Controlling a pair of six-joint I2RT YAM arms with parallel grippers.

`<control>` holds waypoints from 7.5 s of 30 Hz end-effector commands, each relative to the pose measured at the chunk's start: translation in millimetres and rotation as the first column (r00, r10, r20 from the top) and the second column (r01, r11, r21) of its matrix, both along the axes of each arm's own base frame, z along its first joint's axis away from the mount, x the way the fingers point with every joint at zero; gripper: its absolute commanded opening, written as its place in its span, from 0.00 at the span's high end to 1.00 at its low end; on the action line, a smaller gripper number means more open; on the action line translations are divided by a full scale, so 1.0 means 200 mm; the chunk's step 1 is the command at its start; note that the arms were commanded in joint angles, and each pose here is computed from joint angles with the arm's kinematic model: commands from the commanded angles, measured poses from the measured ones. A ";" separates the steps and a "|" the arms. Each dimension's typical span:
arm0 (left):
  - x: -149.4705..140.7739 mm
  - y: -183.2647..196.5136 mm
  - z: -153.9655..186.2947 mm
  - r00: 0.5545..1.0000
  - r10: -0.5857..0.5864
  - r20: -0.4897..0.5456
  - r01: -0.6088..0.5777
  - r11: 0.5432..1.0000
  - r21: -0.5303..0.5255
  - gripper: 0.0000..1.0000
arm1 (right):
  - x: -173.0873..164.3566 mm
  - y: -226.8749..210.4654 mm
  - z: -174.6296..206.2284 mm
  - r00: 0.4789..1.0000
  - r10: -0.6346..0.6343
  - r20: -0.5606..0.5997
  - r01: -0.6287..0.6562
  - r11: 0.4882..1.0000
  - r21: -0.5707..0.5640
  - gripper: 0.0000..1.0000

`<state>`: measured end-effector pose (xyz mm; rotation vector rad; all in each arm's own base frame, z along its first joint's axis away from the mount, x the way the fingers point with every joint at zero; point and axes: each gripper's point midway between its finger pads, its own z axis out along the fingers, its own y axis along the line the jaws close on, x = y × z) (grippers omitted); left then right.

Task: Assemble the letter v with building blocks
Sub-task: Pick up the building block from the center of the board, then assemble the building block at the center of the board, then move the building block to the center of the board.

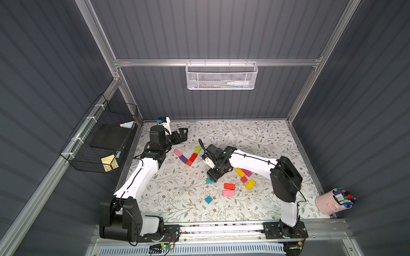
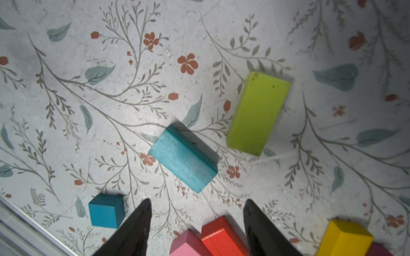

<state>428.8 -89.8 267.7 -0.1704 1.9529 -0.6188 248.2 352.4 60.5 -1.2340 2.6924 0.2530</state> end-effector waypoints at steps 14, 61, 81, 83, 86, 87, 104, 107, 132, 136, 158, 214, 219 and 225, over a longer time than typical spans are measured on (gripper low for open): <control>-0.02 0.17 0.07 0.999 0.022 0.034 -0.021 0.999 -0.025 0.01 | -0.10 0.09 -0.17 0.981 0.194 -0.004 -0.194 0.977 -0.087 0.37; -0.03 0.18 0.05 0.999 -0.014 0.041 0.015 0.999 -0.031 0.00 | -0.01 -0.22 -0.13 0.995 0.028 0.099 -0.008 0.981 -0.192 0.96; -0.02 0.18 0.04 0.999 -0.026 0.037 0.027 0.999 -0.025 0.01 | -0.09 -0.24 -0.26 0.983 -0.180 -0.026 0.173 0.972 -0.161 0.96; -0.02 0.18 0.05 0.999 -0.028 0.038 0.029 0.999 -0.025 0.01 | -0.09 -0.24 -0.28 0.979 -0.199 -0.031 0.191 0.966 -0.174 0.96; -0.03 0.18 0.05 0.999 -0.028 0.039 0.029 0.999 -0.025 0.00 | -0.08 -0.24 -0.32 0.971 -0.236 -0.034 0.225 0.954 -0.200 0.95; -0.03 0.18 0.05 0.999 -0.026 0.040 0.027 0.999 -0.024 0.00 | -0.08 -0.25 -0.33 0.969 -0.245 -0.033 0.233 0.950 -0.210 0.95; -0.04 0.18 0.05 0.999 -0.026 0.038 0.027 0.999 -0.020 0.01 | -0.05 -0.27 -0.39 0.959 -0.284 0.003 0.277 0.932 -0.232 0.92; -0.04 0.18 0.04 0.999 -0.023 0.035 0.024 1.000 -0.019 0.00 | -0.05 -0.27 -0.39 0.961 -0.277 0.007 0.271 0.935 -0.230 0.91; -0.03 0.18 0.03 0.999 -0.022 0.029 0.022 1.000 -0.017 0.01 | 0.01 -0.27 -0.41 0.965 -0.259 0.028 0.258 0.933 -0.250 0.90; -0.03 0.18 0.02 0.999 -0.021 0.026 0.021 1.000 -0.017 0.00 | 0.01 -0.28 -0.41 0.966 -0.259 0.028 0.257 0.932 -0.255 0.90; -0.02 0.17 0.00 0.999 -0.038 0.019 0.038 0.999 -0.012 0.01 | 0.04 -0.24 -0.06 0.948 -0.300 0.104 0.305 0.951 -0.041 0.27; -0.02 0.16 0.00 0.999 -0.047 0.024 0.047 0.999 -0.019 0.01 | -0.28 -0.45 -0.29 0.915 -0.389 -0.108 0.375 0.918 -0.127 0.97; -0.03 0.16 0.01 0.998 -0.050 0.026 0.050 0.999 -0.021 0.00 | -0.40 -0.43 -0.28 0.911 -0.393 -0.128 0.374 0.916 -0.148 0.97; -0.03 0.16 0.01 0.998 -0.049 0.027 0.050 0.999 -0.017 0.00 | -0.48 -0.49 -0.26 0.888 -0.438 -0.142 0.413 0.894 -0.175 0.96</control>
